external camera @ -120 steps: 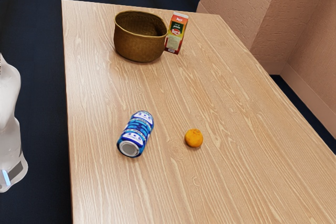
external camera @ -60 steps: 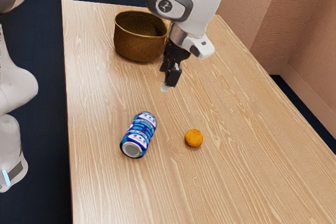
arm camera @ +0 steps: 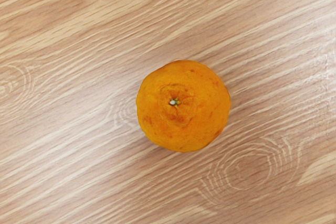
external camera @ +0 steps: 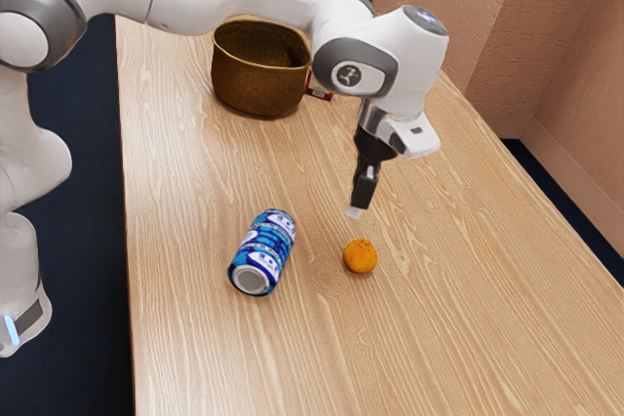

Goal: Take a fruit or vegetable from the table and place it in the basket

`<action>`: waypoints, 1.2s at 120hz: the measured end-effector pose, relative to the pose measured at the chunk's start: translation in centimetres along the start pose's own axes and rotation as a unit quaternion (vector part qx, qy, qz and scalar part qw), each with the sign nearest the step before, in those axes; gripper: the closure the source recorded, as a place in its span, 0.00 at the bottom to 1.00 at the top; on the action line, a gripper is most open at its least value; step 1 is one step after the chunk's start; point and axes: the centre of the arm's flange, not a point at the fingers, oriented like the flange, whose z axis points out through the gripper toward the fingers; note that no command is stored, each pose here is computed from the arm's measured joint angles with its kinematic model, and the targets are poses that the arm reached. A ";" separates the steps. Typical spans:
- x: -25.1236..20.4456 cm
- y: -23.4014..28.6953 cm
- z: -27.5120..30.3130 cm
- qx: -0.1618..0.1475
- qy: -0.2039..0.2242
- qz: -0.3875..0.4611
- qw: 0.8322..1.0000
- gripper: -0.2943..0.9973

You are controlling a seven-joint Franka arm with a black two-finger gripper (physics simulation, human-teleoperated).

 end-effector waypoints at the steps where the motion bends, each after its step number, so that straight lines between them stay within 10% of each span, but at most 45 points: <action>1: 0.1 0.3 0.1 -0.001 0.002 0.004 1.000 0.24; 25: 1.4 5.0 3.7 -0.025 0.029 0.067 0.997 0.24; 120: 0.3 -3.6 3.7 -0.022 0.057 0.062 0.996 0.24; 144: 1.6 1.2 -0.9 0.025 0.071 0.129 0.989 0.24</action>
